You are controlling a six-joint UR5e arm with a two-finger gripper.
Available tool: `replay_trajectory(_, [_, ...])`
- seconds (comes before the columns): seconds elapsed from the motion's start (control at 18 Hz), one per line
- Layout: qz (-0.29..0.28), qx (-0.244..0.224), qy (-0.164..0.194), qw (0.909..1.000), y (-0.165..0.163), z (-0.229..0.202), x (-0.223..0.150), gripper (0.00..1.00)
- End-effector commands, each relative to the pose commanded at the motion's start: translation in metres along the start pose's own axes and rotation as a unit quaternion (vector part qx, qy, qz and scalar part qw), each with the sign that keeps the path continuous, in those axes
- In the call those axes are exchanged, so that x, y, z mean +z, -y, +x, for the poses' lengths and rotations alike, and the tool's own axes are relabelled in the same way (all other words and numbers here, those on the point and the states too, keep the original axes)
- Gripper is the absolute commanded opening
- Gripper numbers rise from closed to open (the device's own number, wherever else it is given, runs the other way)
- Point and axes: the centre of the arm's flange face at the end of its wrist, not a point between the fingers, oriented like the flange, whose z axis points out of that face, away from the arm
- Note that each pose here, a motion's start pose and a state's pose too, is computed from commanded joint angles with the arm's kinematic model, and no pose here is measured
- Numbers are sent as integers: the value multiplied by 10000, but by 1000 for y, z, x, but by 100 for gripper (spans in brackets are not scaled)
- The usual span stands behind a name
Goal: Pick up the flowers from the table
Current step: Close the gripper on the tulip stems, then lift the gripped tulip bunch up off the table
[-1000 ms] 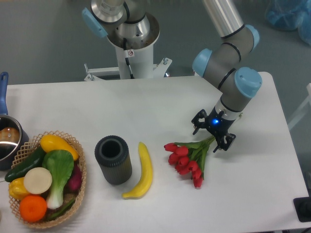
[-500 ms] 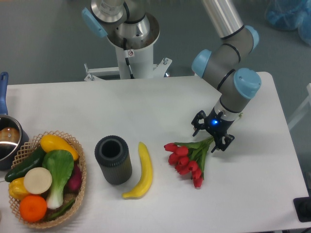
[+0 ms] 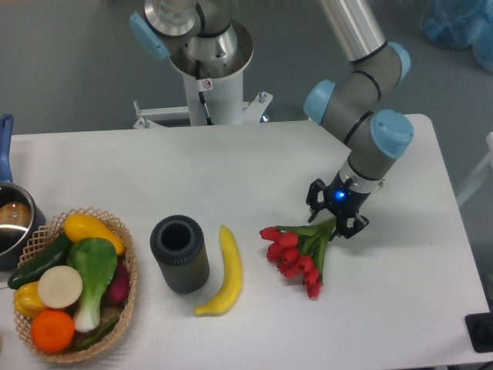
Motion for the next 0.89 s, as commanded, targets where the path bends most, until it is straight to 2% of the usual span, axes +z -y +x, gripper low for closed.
replay_trajectory(0.33, [0, -12, 10, 10000, 0, -1, -2, 40])
replay_trajectory(0.89, [17, -49, 21, 10000, -2, 0, -6, 29])
